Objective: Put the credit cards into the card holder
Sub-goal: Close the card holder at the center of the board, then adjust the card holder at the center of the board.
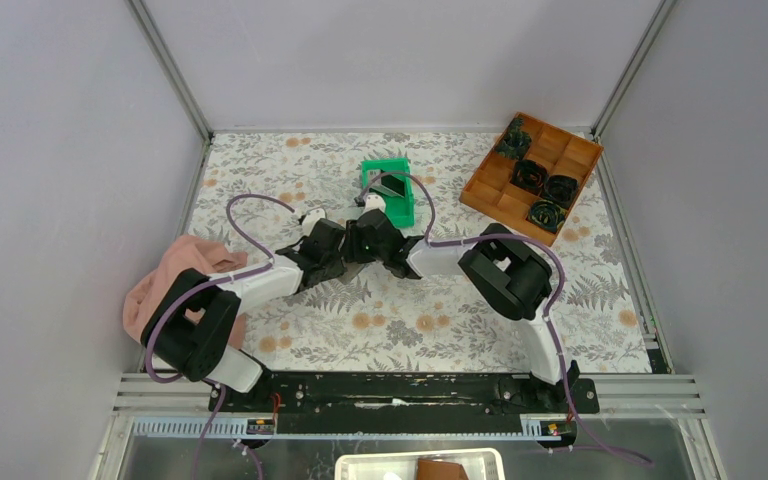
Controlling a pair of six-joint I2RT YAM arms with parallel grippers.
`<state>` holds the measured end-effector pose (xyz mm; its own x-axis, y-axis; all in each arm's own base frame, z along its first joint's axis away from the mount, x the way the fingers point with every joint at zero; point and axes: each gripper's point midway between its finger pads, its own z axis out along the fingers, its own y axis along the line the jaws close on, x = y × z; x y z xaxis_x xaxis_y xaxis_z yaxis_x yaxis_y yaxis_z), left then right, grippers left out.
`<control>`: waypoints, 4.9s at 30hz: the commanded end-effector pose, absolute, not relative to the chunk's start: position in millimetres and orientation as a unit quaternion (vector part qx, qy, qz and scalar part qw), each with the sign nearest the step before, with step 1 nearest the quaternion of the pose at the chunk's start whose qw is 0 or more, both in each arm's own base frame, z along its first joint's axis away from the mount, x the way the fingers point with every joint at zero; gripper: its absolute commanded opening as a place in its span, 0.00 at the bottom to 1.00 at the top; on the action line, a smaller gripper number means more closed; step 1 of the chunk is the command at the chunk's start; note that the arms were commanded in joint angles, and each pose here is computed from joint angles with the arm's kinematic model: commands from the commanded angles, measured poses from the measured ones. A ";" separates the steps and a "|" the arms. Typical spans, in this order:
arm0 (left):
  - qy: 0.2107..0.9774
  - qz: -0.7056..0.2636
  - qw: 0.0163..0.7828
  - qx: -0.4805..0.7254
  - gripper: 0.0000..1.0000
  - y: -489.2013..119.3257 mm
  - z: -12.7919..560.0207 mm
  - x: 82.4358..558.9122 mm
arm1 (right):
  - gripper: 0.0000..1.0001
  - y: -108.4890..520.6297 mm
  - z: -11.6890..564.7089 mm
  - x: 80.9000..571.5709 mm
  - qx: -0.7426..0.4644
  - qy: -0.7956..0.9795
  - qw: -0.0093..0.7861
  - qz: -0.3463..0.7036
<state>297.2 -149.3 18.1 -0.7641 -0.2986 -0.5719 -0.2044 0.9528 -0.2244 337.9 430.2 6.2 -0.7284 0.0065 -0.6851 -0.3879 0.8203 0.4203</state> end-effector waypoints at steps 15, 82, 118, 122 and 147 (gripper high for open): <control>0.961 -0.034 0.224 -0.157 0.14 -122.2 -22.5 255.1 | 0.43 304.5 -156.1 218.1 -0.190 0.971 0.140 0.036; 0.953 -0.047 0.195 -0.229 0.00 -109.5 -21.0 244.0 | 0.52 250.1 -180.7 149.0 -0.270 0.952 0.139 -0.036; 0.898 -0.057 0.336 -0.277 0.34 -85.4 48.9 265.8 | 0.51 309.4 -35.0 254.9 -0.183 0.953 0.210 0.122; 0.899 -0.052 0.311 -0.304 0.22 -86.0 28.5 260.1 | 0.41 316.9 -32.9 275.9 -0.193 0.950 0.220 0.107; 0.916 -0.030 0.255 -0.309 0.15 -101.6 -15.8 275.7 | 0.18 359.0 -53.1 281.3 -0.251 0.937 0.172 0.170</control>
